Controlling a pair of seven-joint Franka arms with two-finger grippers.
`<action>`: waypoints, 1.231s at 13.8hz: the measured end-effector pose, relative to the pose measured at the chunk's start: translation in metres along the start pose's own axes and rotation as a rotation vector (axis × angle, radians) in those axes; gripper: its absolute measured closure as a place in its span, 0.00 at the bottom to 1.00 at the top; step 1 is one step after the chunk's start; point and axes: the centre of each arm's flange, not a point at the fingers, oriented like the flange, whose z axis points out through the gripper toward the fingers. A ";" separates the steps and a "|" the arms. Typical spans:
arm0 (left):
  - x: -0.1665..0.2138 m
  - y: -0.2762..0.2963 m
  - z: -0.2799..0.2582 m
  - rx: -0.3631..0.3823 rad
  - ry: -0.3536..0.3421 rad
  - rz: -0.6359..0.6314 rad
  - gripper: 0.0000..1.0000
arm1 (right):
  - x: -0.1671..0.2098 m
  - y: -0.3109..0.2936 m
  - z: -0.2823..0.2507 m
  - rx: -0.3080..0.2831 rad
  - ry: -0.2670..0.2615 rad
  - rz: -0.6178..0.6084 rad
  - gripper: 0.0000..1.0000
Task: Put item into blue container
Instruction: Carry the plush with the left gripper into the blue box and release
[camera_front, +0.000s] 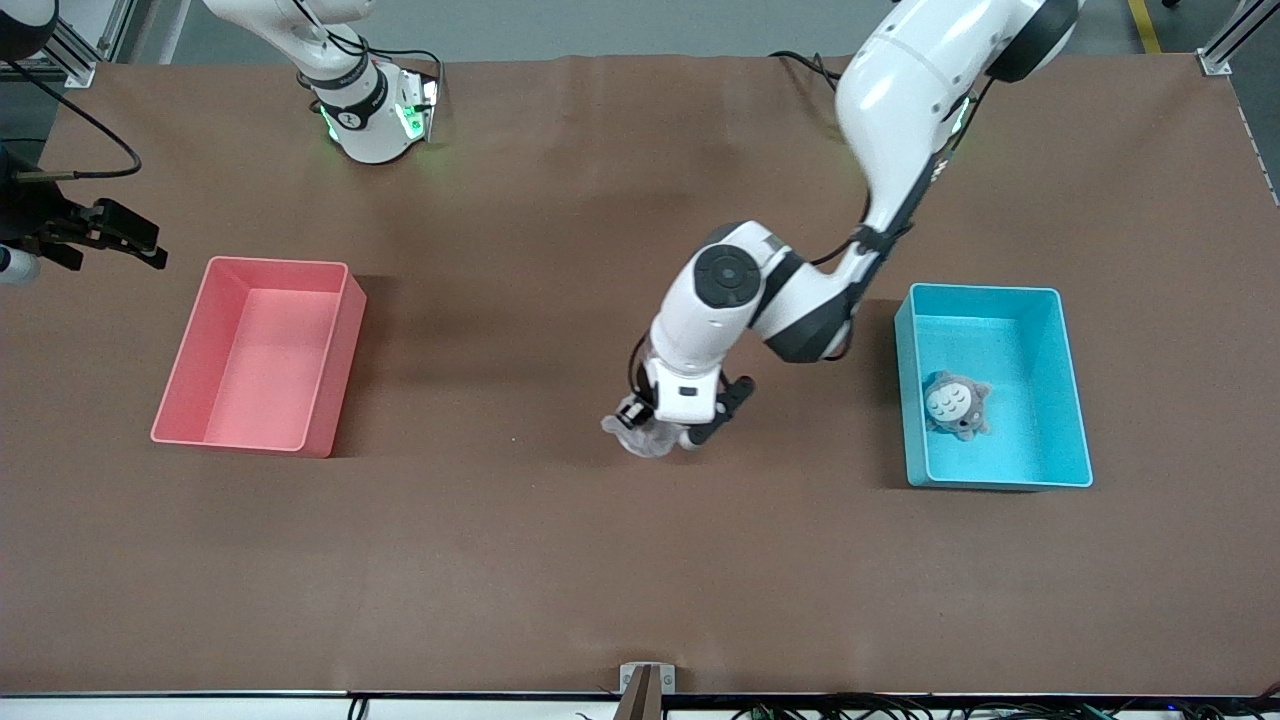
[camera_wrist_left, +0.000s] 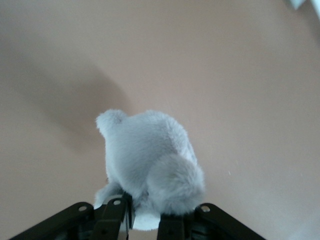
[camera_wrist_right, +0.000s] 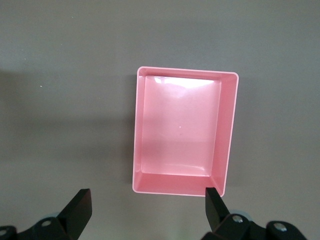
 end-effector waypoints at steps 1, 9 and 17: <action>0.020 -0.006 -0.022 0.042 0.010 0.021 0.78 | 0.000 0.000 0.000 0.000 0.000 0.000 0.00; 0.223 -0.168 -0.097 0.305 -0.056 0.369 0.78 | -0.002 0.000 -0.001 0.001 -0.007 0.011 0.00; 0.344 -0.301 -0.103 0.324 -0.134 0.452 0.52 | -0.005 -0.003 -0.006 0.002 0.004 0.005 0.00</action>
